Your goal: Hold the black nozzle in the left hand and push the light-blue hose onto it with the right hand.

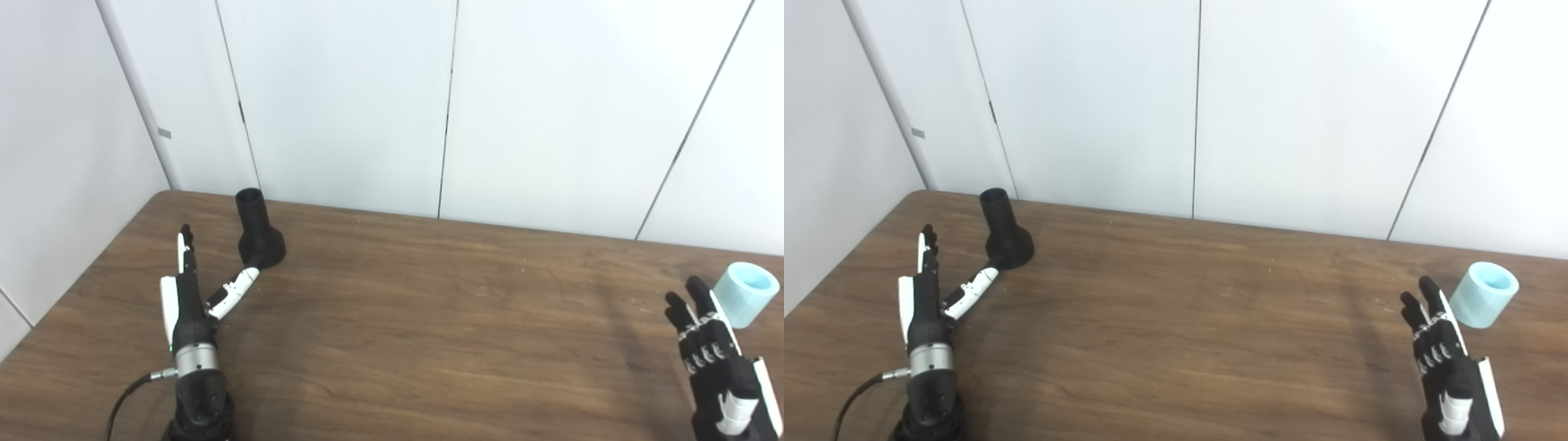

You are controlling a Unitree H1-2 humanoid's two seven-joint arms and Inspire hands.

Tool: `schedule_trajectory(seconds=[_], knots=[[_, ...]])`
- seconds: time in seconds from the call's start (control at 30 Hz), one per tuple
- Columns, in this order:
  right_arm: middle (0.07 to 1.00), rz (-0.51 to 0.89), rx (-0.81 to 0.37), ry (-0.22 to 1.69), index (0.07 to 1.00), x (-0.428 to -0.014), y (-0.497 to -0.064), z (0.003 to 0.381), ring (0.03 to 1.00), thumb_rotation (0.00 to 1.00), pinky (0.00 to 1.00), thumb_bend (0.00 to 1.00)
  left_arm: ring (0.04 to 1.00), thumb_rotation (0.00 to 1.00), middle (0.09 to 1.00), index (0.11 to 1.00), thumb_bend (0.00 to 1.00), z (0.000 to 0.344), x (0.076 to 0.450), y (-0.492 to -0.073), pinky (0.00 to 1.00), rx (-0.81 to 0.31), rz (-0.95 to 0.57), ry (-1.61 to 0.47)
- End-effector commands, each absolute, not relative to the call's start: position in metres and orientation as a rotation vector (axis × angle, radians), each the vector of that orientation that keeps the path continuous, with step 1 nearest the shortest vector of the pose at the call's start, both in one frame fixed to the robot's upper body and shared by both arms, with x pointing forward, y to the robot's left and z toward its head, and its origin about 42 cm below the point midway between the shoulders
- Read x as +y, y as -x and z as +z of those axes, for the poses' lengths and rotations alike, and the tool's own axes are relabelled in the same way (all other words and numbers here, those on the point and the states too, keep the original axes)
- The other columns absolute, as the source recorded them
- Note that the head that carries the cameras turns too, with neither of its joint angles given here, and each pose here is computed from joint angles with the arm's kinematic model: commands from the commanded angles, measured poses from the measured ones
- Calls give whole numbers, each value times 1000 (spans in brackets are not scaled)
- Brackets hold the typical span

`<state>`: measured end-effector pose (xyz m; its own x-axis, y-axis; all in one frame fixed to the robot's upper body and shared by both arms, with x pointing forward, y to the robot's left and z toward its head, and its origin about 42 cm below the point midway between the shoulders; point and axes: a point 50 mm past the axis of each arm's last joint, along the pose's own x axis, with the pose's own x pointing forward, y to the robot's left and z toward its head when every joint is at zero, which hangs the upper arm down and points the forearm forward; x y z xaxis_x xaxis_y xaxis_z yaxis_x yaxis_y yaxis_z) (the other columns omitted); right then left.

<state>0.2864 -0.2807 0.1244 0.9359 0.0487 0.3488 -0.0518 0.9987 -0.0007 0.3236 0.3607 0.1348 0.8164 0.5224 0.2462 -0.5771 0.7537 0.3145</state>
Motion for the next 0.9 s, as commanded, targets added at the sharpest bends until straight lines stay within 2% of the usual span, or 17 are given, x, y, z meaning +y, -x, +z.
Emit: schedule_trajectory(seconds=[0.0,0.43,0.6,0.87], knots=[[992,36,-215,-64,961,-265,-264,82,950,1000,956,738,1000,392,1000,1000,819,137,367,-330,1000,-161,592,-436],[987,34,-211,-66,965,-263,-263,83,951,1000,958,736,1000,419,1000,967,845,143,381,-347,1000,-195,602,-386],[981,31,-209,-72,958,-262,-263,84,947,1000,958,739,1000,375,1000,920,843,147,387,-357,1000,-206,592,-407],[979,30,-207,-78,958,-260,-262,85,946,1000,958,748,1000,376,974,856,860,148,390,-372,1000,-203,568,-480]])
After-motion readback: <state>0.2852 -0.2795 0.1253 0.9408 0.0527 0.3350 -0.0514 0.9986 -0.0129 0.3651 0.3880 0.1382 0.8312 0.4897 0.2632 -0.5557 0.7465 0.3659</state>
